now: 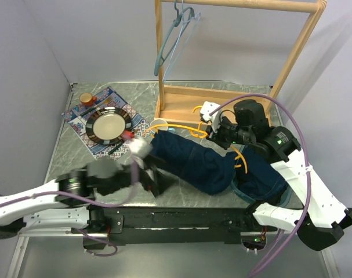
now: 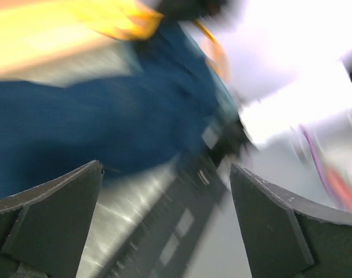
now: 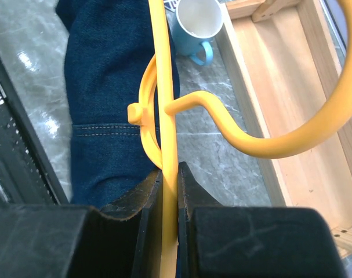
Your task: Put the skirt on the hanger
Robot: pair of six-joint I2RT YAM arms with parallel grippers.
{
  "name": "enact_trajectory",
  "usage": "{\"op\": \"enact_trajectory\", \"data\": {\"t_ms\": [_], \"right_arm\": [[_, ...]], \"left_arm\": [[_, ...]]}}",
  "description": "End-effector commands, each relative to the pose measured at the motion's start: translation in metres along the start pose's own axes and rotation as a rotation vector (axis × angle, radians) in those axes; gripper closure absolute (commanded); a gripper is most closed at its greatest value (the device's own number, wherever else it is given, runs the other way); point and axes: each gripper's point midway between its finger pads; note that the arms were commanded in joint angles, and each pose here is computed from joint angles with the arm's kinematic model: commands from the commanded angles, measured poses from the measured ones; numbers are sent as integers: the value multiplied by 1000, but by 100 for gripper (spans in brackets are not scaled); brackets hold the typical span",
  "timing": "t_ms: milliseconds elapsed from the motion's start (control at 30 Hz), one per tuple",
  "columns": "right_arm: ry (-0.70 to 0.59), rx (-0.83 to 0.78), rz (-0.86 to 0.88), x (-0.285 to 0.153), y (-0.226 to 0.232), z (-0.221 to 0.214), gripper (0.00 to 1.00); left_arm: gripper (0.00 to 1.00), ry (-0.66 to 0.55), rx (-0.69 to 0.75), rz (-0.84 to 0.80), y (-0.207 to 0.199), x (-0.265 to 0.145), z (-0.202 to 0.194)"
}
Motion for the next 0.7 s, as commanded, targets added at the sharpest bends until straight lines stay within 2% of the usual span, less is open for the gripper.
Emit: {"op": "enact_trajectory", "data": {"t_ms": [0,100,400,467,533,600,667], "right_arm": [[-183,-49,-63,-40,-19,38,100],[-212,-48,-56,-45,-17,39,100],[-229,-14,-33,-49,-13,31,100],[-224,-6,-28,-47,-12,26,100],[-223,-3,-26,-46,-11,24,100],[-219,1,-26,-46,-10,21,100],[-218,4,-34,-45,-12,20,100]], "left_arm": [[6,-311,-58,331,76,-33,50],[9,-347,-86,387,98,-37,48],[9,-287,19,559,150,-2,48],[13,-280,31,527,155,6,53],[24,-238,30,443,150,18,50],[34,-202,24,443,159,24,46],[63,-155,14,419,160,29,38]]}}
Point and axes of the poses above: each gripper's point midway between its finger pads, its own x axis out along the fingers, its own y axis along the line the jaws close on, z = x × y, and after that the axes turned 11 degrees about -x, right-handed
